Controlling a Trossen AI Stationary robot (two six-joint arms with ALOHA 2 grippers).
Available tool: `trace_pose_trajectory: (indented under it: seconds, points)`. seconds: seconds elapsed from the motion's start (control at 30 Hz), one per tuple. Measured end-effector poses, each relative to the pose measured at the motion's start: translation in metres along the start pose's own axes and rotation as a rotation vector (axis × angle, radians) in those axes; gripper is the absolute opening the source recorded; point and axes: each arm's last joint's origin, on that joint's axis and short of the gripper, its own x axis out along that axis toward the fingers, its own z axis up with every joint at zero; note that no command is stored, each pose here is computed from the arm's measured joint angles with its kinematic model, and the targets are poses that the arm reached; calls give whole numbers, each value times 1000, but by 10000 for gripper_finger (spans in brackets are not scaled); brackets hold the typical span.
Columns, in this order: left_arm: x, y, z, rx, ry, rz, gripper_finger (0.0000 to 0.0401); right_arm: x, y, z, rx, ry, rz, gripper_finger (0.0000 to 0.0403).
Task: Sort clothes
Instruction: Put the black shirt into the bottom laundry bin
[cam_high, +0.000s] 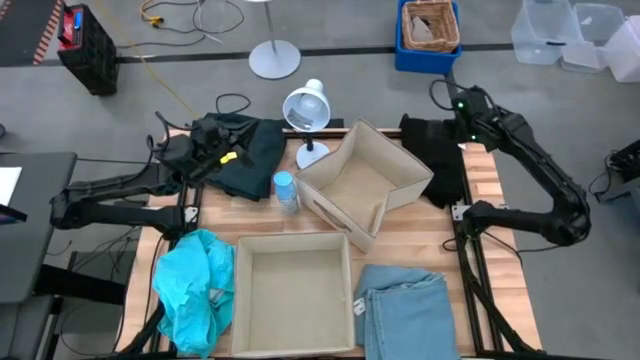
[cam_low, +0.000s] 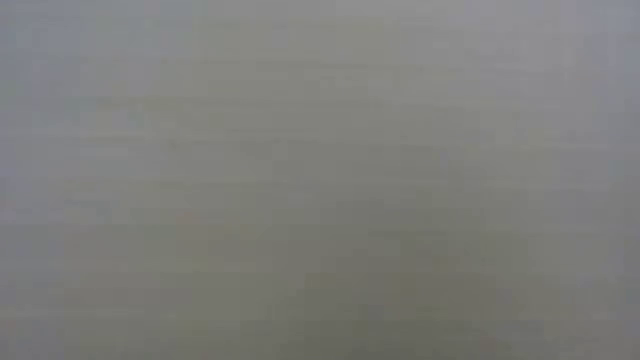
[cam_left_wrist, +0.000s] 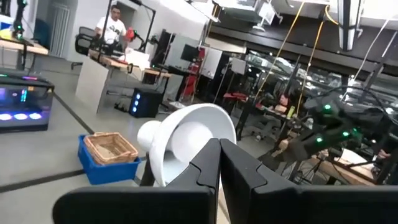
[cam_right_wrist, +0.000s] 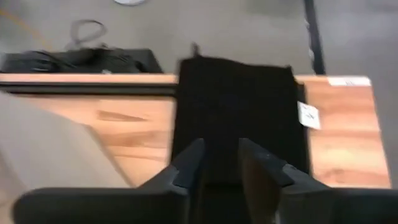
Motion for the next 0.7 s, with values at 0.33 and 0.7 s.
trace_pose_trajectory:
  seconds: [0.33, 0.7]
  points:
    - [-11, 4, 6, -45, 16, -4, 8, 29, 6, -3, 199, -48, -92, 227]
    - [-15, 6, 6, -32, 41, 4, 8, 49, 29, -5, 268, -46, -119, 245]
